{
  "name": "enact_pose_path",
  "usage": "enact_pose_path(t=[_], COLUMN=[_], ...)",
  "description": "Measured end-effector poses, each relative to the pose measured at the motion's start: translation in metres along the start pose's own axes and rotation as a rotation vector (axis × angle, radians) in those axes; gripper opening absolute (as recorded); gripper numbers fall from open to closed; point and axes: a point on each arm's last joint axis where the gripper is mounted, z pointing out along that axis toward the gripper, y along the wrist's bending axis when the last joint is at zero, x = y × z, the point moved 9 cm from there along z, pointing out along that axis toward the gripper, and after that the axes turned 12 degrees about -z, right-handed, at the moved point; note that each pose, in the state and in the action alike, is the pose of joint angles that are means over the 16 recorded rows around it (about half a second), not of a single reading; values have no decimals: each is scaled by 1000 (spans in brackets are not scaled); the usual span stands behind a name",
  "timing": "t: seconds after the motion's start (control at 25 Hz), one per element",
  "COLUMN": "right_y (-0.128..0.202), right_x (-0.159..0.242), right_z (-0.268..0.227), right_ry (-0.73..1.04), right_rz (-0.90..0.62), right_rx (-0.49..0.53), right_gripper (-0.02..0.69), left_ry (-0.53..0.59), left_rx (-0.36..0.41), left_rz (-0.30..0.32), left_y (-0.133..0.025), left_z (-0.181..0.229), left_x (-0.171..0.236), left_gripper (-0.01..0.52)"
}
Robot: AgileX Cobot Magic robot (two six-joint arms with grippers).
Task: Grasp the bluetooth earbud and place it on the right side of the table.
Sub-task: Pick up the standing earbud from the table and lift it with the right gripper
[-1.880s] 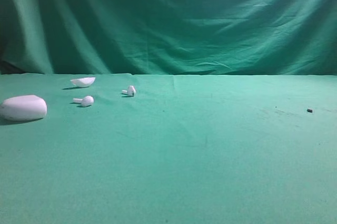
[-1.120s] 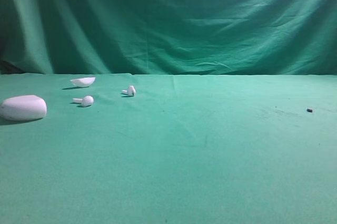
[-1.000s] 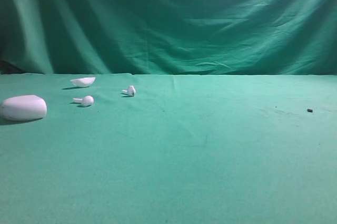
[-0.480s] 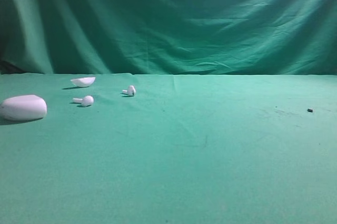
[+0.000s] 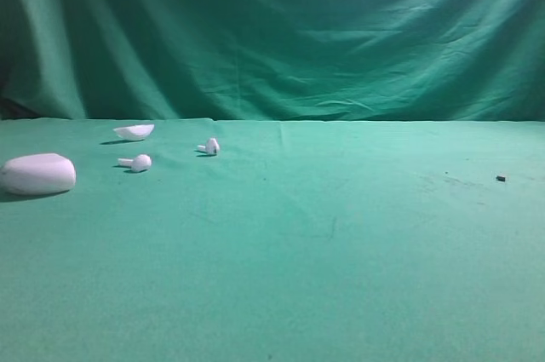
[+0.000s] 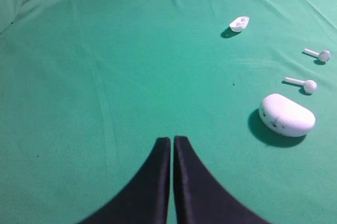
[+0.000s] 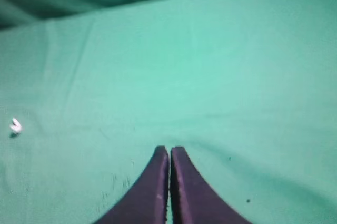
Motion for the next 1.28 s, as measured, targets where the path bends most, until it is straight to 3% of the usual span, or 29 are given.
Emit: enact_pose_path(t=[0.32,0.68,1.0,1.28], right_y=[35,111,178,218], right_x=[-15,-42,-59,-59], right_z=[66,135,194,236], right_ry=[329,526,571,589], right_rz=[-206,-515,-691,-728], right_rx=[-187,-389,-395,-333], right_gripper=[0,0,14,146], left_ry=[0,0,0,0], left_rx=[0,0,0,0], left_rz=[0,0,0,0], left_y=[0,0,0,0], left_z=[0,0,0,0], left_x=[0,0,0,0], left_gripper=[0,0,0,0])
